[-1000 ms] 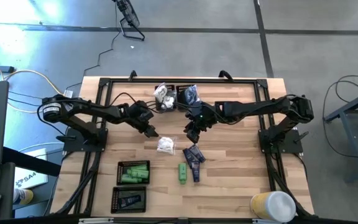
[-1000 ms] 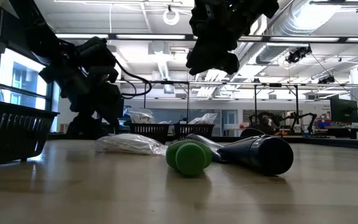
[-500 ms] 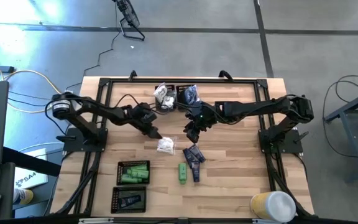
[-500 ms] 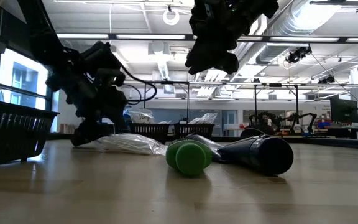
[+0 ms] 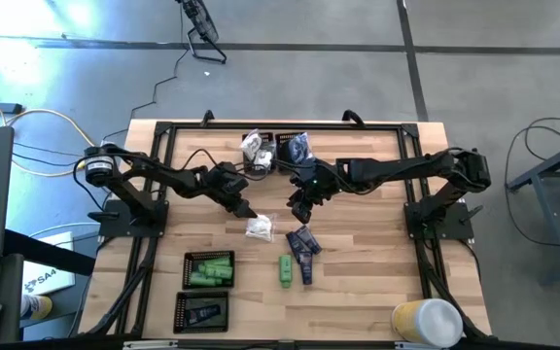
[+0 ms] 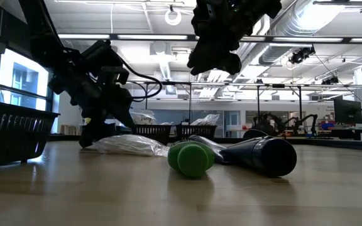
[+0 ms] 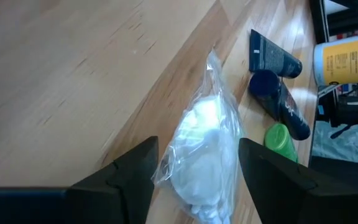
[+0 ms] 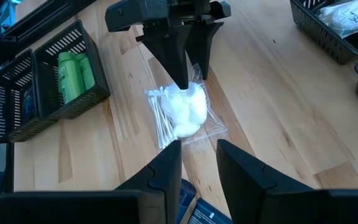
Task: Pick & Place Travel size toiletries
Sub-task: Put the white cotton pack into the top middle basket, then put the dark blue shave cream into the bottom left basket
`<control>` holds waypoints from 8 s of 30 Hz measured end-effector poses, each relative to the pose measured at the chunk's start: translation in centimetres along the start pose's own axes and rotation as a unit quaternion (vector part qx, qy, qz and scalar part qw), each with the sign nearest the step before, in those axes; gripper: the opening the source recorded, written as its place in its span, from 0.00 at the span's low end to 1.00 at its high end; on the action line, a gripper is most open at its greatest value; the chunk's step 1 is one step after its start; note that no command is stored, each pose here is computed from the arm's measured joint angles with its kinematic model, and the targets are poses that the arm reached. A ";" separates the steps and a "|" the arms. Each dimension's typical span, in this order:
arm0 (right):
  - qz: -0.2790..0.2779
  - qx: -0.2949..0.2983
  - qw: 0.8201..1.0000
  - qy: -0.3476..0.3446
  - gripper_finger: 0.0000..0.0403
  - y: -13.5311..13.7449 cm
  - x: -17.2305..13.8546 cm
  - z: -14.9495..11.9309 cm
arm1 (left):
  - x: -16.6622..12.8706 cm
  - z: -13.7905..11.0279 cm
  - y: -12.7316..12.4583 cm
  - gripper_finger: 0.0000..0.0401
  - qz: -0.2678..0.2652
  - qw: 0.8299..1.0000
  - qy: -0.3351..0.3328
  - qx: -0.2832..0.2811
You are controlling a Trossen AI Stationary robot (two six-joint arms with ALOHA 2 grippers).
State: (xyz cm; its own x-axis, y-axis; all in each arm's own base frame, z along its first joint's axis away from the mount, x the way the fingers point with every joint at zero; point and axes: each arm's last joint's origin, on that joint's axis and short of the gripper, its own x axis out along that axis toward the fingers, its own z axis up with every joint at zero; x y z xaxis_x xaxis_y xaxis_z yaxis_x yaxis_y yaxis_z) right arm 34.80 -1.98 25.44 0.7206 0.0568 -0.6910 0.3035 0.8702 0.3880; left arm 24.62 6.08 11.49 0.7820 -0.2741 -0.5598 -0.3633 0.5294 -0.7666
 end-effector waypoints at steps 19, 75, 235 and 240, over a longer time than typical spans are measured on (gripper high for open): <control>0.001 -0.001 1.000 -0.003 0.23 0.0 0.0 0.0 | 0.0 -0.2 0.1 0.15 0.004 1.000 0.013 0.006; 0.034 -0.009 0.998 -0.054 0.23 1.3 -4.5 0.9 | -9.4 11.1 -13.3 0.00 0.168 0.942 -0.136 0.256; -0.054 0.197 0.975 -0.083 0.03 6.2 -4.3 -3.1 | -17.7 -6.4 -13.2 0.00 -0.014 0.879 -0.227 0.419; -0.063 0.217 0.973 -0.053 0.01 7.0 -4.4 -4.5 | -17.5 -6.4 -13.1 0.00 -0.004 0.874 -0.224 0.431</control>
State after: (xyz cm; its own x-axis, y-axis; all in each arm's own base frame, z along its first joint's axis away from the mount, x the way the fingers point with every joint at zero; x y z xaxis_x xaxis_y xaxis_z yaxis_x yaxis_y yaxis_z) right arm 30.94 6.11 28.46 0.7132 -0.1077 -0.6927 0.6121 0.5772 0.5405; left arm 12.44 -1.20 29.36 0.9728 -0.0412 -0.2280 0.0089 0.9900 -0.1410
